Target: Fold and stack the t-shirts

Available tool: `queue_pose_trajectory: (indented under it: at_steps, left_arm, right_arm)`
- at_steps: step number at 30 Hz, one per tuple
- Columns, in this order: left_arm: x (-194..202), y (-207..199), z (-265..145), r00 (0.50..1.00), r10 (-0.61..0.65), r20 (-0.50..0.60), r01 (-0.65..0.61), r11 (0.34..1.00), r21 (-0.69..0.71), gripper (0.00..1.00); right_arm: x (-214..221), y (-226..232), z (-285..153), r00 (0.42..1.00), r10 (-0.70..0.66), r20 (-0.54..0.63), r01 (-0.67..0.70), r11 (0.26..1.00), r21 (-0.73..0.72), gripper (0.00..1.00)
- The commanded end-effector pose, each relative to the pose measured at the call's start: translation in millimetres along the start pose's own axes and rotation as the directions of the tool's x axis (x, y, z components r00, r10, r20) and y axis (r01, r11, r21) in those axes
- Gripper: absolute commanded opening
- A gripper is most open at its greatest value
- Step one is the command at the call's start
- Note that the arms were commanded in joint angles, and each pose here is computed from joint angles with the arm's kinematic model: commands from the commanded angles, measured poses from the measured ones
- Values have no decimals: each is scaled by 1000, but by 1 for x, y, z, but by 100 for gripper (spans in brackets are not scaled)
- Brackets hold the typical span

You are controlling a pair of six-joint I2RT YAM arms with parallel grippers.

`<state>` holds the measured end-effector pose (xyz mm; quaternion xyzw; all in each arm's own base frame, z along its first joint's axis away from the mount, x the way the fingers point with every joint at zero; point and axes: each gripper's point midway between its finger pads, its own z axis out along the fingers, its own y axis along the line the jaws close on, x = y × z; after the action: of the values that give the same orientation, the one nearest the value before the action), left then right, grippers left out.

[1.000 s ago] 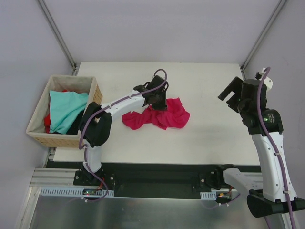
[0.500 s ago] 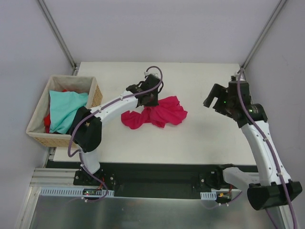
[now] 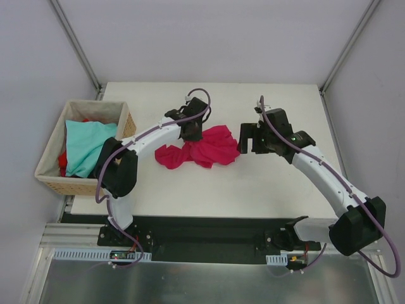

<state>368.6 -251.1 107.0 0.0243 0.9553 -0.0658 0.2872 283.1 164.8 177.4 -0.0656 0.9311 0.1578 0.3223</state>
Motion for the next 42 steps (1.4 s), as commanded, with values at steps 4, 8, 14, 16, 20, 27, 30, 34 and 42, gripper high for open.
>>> queue_pose_trajectory:
  at_steps: [4,8,14,16,20,27,30,34,42]
  left_arm:
    - [16,-9,32,994,5,-110,-9,999,-32,0]
    - [33,2,51,987,41,-159,-53,996,-71,0]
    - [29,6,38,989,30,-142,-40,997,-68,0]
    - [21,6,26,990,29,-134,-33,999,-26,15]
    - [-4,24,-31,999,-18,-51,20,999,48,78]
    - [40,85,-94,985,-161,-53,167,978,126,85]
    - [73,102,-98,971,-221,-91,231,966,119,84]
    - [113,116,-90,947,-281,-153,294,953,69,83]
    - [134,129,-78,905,-381,-189,393,919,26,84]
  right_arm:
    - [-43,24,14,993,-25,117,36,995,-93,96]
    - [-35,26,34,995,-30,100,41,992,-115,96]
    - [-47,32,31,991,-44,123,60,990,-127,96]
    - [-55,38,24,988,-57,144,78,987,-139,96]
    - [-65,42,13,986,-51,161,68,992,-103,96]
    - [-59,85,33,964,-226,142,241,966,-94,96]
    - [-59,112,54,951,-288,114,296,953,-65,96]
    - [-50,159,88,905,-412,105,422,900,-107,96]
    - [-23,196,149,869,-494,2,488,858,-163,91]
